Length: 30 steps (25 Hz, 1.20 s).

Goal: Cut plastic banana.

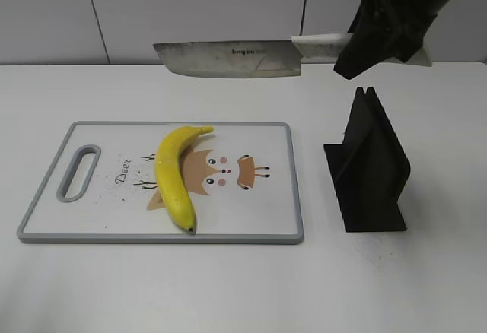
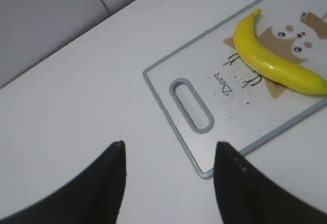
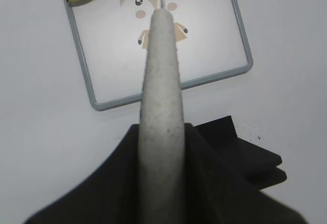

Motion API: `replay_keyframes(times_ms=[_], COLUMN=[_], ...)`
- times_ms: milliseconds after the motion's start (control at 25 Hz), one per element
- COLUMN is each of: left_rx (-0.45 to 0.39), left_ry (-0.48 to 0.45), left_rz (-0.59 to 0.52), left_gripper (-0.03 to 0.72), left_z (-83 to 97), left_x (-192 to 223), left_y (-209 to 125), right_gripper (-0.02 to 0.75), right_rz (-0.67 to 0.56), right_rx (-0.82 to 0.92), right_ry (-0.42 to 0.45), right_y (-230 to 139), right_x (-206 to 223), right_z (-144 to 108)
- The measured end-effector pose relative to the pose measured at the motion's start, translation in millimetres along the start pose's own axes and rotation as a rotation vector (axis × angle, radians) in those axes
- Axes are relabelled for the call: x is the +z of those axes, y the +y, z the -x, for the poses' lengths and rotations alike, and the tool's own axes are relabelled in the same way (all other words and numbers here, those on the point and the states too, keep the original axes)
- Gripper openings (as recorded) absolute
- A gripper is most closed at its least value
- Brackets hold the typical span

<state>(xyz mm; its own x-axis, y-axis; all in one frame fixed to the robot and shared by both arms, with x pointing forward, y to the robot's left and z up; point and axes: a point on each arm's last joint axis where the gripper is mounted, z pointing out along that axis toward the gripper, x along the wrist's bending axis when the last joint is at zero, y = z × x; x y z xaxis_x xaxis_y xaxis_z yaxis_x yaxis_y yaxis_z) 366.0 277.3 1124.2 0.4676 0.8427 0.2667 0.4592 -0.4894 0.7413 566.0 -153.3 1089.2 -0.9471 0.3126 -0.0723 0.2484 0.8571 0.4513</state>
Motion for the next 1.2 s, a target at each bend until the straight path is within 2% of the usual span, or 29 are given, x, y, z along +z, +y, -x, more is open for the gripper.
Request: replay_keyframes(times_ms=[160, 280, 480, 720, 840, 960, 1200], left_rx=[0.190, 0.329, 0.490, 0.547, 0.580, 0.631, 0.639], left_ry=[-0.106, -0.184, -0.261, -0.452, -0.486, -0.509, -0.586], left_rz=[-0.043, -0.055, -0.090, -0.186, -0.216, -0.196, -0.203], left_gripper=[0.524, 0.524, 0.524, 0.524, 0.524, 0.524, 0.524], left_z=[-6.0, -4.2, -4.5, 3.4, 5.4, 7.8, 15.4], left_x=[28, 50, 87, 140, 167, 186, 214], left_y=[32, 56, 86, 88, 82, 79, 70], right_gripper=[0.182, 0.182, 0.182, 0.182, 0.182, 0.182, 0.182], right_rz=[0.001, -0.008, -0.039, -0.047, -0.024, -0.015, -0.006], right_rx=[-0.039, -0.083, -0.208, -0.274, -0.296, -0.314, -0.324], right_ry=[0.019, 0.039, 0.072, 0.123, 0.155, 0.164, 0.151], right_y=[5, 14, 36, 57, 60, 60, 62], right_x=[9, 20, 52, 93, 103, 105, 103], right_z=[8, 14, 17, 16, 14, 13, 14])
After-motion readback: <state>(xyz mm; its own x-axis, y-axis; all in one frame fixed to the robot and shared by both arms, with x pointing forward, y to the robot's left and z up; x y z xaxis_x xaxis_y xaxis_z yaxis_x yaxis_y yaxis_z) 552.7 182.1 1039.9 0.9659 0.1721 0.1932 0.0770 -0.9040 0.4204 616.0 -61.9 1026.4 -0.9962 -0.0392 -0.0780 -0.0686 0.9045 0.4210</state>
